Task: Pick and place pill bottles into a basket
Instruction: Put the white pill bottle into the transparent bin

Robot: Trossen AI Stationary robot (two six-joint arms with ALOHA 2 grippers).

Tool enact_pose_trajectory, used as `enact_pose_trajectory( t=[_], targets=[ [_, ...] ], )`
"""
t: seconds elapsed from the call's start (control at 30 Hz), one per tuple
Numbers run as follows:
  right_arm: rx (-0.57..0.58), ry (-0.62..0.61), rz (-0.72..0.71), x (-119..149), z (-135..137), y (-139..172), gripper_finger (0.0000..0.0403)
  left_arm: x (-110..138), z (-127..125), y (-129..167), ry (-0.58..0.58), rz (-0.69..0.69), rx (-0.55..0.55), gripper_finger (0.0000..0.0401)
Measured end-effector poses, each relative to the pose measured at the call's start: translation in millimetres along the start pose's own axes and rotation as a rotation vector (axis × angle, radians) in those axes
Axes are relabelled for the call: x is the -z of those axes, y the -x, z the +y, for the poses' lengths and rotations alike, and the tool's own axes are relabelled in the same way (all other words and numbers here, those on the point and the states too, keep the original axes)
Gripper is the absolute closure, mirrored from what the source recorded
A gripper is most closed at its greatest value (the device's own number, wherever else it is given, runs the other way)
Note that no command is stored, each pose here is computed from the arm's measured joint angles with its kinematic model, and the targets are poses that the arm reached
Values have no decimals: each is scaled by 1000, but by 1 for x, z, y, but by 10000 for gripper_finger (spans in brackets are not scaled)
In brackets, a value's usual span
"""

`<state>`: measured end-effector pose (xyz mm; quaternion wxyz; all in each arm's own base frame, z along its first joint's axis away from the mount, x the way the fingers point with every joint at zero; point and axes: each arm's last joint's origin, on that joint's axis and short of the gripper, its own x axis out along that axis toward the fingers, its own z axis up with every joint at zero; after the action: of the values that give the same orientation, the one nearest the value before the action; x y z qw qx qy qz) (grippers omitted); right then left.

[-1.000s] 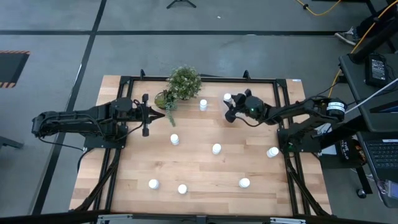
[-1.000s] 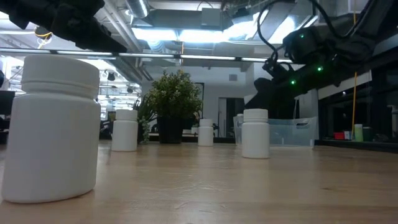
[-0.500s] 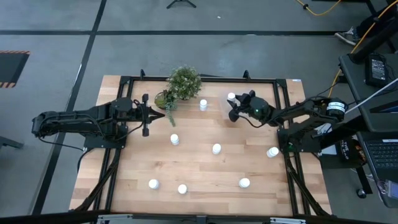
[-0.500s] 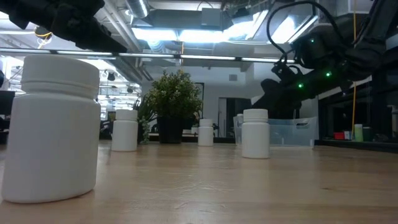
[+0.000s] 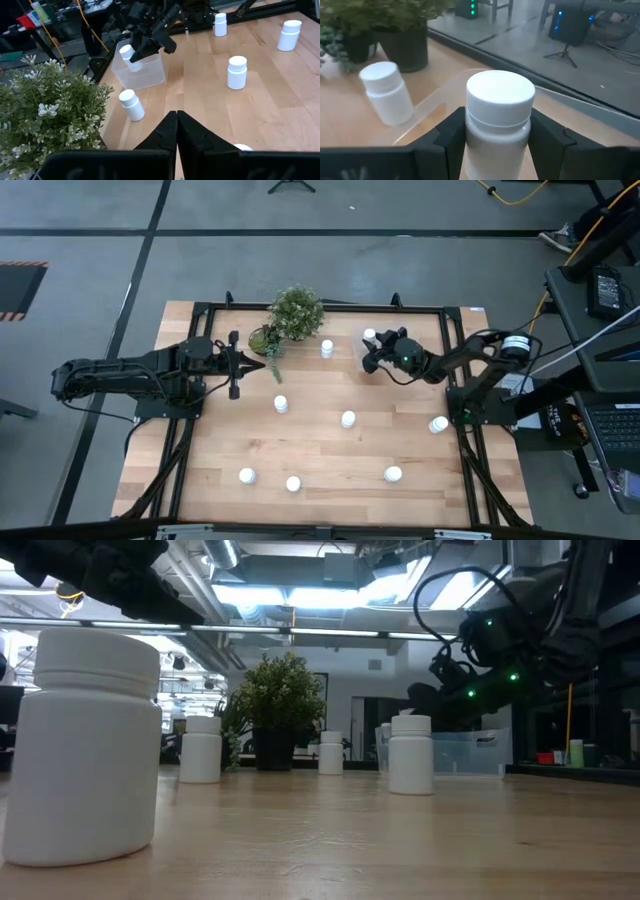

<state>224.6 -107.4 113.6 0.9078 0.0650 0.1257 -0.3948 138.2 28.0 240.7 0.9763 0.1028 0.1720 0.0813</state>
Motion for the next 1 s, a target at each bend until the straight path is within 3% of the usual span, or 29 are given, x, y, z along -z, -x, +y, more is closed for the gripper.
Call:
enact_pose_trajectory(
  t=[0.8, 1.0],
  targets=[
    [11, -1, 36, 8, 4, -21, 232, 0, 0, 0, -5, 0, 0, 399],
    [11, -2, 36, 8, 3, -21, 187, 0, 0, 0, -4, 0, 0, 394]
  ],
)
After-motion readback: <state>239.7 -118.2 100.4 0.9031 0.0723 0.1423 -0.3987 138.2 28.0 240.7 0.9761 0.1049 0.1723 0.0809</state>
